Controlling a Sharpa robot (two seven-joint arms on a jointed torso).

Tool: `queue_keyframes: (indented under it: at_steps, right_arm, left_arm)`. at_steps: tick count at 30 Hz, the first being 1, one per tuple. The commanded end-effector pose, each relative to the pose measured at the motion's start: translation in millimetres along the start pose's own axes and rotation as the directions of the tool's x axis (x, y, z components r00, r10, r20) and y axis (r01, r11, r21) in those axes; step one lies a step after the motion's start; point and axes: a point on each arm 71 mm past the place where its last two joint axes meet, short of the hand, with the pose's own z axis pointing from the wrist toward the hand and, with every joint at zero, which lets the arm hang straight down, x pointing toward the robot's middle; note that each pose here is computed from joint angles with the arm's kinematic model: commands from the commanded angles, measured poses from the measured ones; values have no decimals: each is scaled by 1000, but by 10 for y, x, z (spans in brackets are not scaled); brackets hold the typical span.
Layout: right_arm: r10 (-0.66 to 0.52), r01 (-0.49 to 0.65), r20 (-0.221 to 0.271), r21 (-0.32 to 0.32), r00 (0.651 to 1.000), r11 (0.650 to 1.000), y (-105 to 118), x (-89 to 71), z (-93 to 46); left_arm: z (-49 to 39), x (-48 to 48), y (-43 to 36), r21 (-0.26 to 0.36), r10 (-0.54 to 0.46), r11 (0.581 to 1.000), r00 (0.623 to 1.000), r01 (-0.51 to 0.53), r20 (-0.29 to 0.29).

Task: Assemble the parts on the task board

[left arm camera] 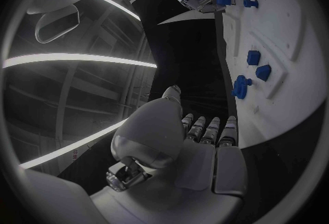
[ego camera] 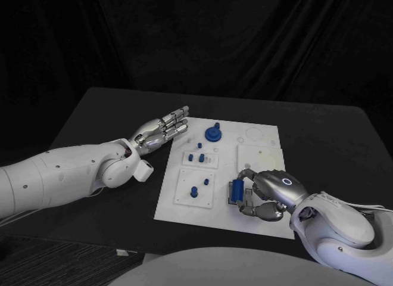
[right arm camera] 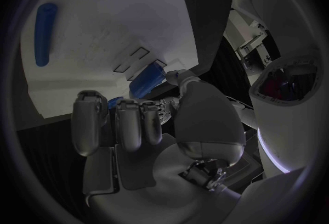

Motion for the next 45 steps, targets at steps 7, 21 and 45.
queue_keyframes:
  at_steps: [7,21,45]
  right_arm:
    - [-21,22,-49,14,999,1000,-9,52,11]
    - [-27,29,-66,28,997,999,-25,79,15]
    - [9,-9,21,21,1000,1000,-55,1,-43]
  left_arm:
    - [9,20,-2,8,-11,1000,1000,11,-13]
    - [2,16,3,5,-12,1000,1000,12,-14]
    - [-7,17,17,-1,-16,1000,1000,16,-17]
